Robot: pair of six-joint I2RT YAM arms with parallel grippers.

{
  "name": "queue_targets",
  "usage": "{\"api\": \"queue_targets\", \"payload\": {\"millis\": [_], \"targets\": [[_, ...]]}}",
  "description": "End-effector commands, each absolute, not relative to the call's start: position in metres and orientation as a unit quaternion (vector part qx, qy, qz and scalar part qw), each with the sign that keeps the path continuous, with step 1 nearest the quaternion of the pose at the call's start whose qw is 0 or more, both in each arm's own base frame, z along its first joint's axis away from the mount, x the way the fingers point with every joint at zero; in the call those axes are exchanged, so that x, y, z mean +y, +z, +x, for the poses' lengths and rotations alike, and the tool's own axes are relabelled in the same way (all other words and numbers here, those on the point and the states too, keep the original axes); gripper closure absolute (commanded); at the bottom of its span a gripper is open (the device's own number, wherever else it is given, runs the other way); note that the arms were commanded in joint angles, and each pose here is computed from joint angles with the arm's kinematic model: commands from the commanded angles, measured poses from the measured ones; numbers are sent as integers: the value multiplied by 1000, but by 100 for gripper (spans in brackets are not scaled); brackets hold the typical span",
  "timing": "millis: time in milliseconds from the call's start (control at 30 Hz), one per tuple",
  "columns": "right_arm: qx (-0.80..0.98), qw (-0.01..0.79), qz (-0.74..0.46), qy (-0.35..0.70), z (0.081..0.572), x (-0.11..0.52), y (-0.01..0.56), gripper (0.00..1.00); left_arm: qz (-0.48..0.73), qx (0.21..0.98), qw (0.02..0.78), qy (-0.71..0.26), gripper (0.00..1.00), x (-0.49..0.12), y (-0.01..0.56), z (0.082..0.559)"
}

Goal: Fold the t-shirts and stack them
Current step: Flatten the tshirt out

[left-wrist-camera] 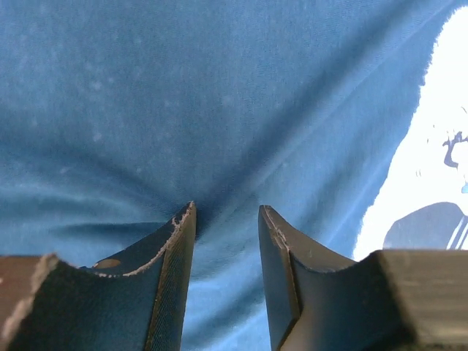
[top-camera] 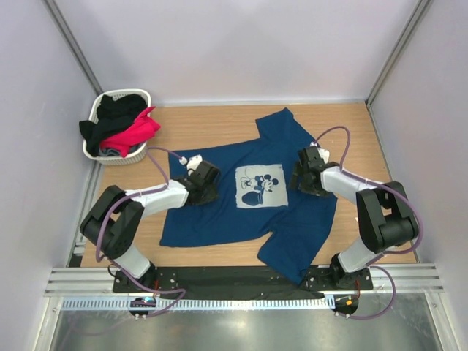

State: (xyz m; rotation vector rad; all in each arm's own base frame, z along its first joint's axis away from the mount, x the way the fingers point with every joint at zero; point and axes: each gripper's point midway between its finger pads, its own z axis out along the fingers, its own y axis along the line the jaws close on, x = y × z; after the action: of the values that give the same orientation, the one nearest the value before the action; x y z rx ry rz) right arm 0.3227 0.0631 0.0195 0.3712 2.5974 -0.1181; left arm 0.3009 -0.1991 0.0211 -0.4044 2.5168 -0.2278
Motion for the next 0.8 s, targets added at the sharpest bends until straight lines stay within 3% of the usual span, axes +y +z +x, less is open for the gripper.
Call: {"api": "queue_targets", "payload": {"millis": [0, 367, 533, 633, 767], "targets": [[950, 264, 155, -57, 303, 52, 19, 5, -145, 968, 200, -34, 58, -182, -14, 239], [956, 218, 197, -19, 238, 54, 3, 12, -130, 977, 166, -7, 59, -176, -7, 189], [956, 188, 222, 25, 219, 70, 3, 17, -122, 978, 167, 0, 56, -173, 9, 188], [953, 216, 213, 16, 230, 66, 40, 13, -115, 973, 199, 2, 48, -179, 39, 208], [939, 301, 168, 9, 275, 64, 125, 4, -106, 960, 259, -9, 27, -179, 95, 250]]}}
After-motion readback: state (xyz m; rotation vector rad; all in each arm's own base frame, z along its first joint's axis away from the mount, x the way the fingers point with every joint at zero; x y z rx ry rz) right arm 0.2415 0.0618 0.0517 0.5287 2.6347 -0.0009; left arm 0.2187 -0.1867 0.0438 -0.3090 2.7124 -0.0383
